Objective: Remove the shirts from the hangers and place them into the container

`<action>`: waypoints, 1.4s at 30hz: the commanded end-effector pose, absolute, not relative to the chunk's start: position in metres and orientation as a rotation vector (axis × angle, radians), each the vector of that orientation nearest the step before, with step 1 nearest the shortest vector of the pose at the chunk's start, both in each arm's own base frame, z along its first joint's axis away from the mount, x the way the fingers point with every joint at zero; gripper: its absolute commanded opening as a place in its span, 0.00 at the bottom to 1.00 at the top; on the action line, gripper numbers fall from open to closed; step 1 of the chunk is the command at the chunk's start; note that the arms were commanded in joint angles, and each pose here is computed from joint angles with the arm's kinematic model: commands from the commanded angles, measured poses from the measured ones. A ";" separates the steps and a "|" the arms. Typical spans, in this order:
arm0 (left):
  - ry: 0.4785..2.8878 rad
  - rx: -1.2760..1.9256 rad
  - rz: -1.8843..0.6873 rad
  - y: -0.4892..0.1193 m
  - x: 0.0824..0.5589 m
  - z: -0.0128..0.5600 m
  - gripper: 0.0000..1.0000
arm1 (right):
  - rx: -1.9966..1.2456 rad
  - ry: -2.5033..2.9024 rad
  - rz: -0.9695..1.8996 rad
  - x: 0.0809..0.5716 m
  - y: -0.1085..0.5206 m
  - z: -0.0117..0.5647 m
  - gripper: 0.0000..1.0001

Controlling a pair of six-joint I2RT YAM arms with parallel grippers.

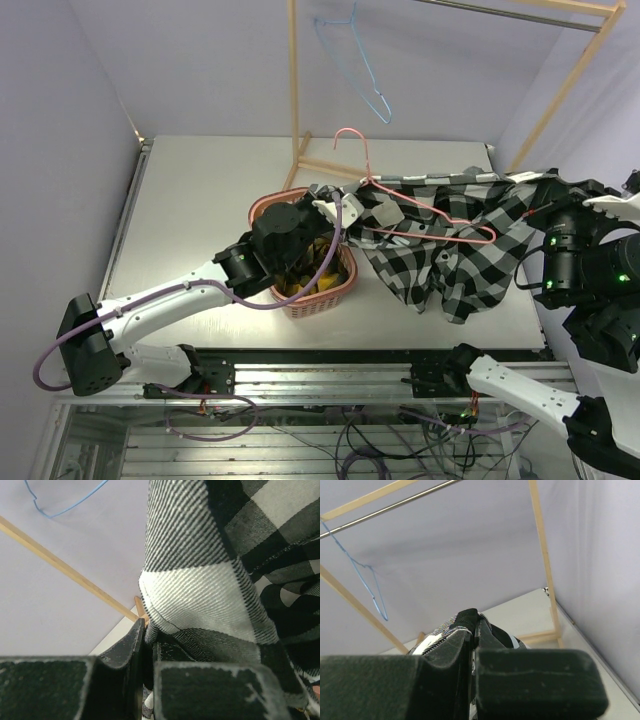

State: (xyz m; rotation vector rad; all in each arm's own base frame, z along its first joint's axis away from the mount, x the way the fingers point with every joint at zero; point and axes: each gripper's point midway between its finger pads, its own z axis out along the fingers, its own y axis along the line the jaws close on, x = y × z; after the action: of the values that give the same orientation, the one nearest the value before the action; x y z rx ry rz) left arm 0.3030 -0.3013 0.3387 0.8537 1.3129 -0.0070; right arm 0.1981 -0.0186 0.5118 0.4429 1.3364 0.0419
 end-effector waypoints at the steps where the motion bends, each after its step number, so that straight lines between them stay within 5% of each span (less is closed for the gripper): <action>1: 1.331 0.807 0.040 -0.282 0.311 0.343 0.07 | 0.594 1.194 0.120 0.175 -0.047 0.550 0.00; 9: 1.284 0.776 0.027 -0.295 0.319 0.366 0.07 | 0.542 1.303 0.061 0.186 -0.036 0.525 0.02; 14: 1.243 0.825 0.065 -0.323 0.338 0.381 0.07 | 0.422 1.361 0.155 0.180 -0.020 0.515 0.40; 18: 1.202 0.861 0.056 -0.346 0.353 0.393 0.07 | 0.303 1.366 0.287 0.170 -0.002 0.523 0.56; 29: 1.080 1.057 -0.420 -0.412 0.331 0.416 0.07 | 0.125 1.448 0.318 0.175 0.029 0.510 0.58; 42: 1.103 1.099 -0.453 -0.420 0.339 0.397 0.07 | 0.005 1.487 0.389 0.170 0.050 0.505 0.48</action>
State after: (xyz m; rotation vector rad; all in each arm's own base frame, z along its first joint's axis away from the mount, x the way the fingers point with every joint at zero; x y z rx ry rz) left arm 0.3388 -0.4151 0.3793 1.1211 1.1443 -0.4066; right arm 0.1738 0.0373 0.5046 0.0780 1.4725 0.3389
